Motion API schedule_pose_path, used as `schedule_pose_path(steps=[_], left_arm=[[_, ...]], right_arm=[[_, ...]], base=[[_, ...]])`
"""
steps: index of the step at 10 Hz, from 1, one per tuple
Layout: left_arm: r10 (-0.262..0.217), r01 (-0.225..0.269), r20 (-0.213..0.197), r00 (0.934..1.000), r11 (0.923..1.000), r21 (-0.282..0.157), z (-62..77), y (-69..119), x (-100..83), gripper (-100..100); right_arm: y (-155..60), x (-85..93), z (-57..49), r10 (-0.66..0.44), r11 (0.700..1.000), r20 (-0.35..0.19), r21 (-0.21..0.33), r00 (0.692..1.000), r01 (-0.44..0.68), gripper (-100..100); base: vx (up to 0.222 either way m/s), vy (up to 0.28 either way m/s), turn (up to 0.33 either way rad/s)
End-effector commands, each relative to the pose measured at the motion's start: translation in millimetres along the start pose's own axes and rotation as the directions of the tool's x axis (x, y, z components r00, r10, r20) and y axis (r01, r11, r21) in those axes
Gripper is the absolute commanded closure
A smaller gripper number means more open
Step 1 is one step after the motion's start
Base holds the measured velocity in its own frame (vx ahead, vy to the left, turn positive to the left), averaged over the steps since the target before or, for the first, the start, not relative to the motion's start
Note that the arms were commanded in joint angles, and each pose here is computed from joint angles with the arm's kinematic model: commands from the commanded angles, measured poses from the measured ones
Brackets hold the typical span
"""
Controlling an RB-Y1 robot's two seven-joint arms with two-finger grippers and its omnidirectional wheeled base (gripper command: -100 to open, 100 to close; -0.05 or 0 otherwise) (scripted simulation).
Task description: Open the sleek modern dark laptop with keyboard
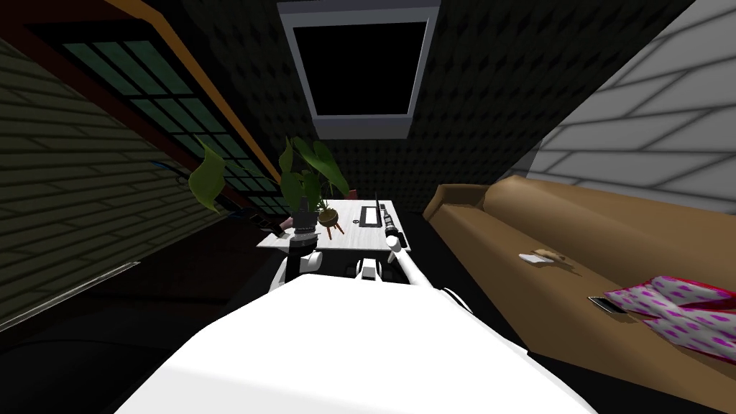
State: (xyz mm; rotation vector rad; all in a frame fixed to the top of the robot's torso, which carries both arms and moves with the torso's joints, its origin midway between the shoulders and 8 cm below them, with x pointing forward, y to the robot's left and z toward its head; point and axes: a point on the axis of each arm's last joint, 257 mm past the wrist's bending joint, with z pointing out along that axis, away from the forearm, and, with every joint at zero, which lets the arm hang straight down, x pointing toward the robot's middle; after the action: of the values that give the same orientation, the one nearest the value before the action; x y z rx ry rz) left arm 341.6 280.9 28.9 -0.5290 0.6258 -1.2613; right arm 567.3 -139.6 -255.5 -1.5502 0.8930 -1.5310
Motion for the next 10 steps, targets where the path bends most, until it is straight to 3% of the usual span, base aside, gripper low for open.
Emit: schedule_pose_path(steps=[1, 7, 10], left_arm=[[0.000, 0.000, 0.000, 1.0000, 1.0000, 0.000, 0.0, 0.0, 0.0, 0], [0.000, 0.000, 0.000, 1.0000, 1.0000, 0.000, 0.0, 0.0, 0.0, 0], [0.000, 0.000, 0.000, 1.0000, 1.0000, 0.000, 0.0, 0.0, 0.0, 0]], right_arm=[[-1.7, 3.2, 0.2, 0.092, 0.996, -0.010, -0.004, 0.996, -0.092, -100], [-4.6, 8.8, 0.2, 0.337, 0.941, -0.035, -0.013, 0.941, -0.338, -100], [-4.7, 12.1, 0.0, 0.456, 0.889, -0.049, -0.015, 0.889, -0.457, -100]], base=[[0.001, 0.013, 0.023], [0.003, 0.016, 0.037], [0.001, 0.014, 0.040]])
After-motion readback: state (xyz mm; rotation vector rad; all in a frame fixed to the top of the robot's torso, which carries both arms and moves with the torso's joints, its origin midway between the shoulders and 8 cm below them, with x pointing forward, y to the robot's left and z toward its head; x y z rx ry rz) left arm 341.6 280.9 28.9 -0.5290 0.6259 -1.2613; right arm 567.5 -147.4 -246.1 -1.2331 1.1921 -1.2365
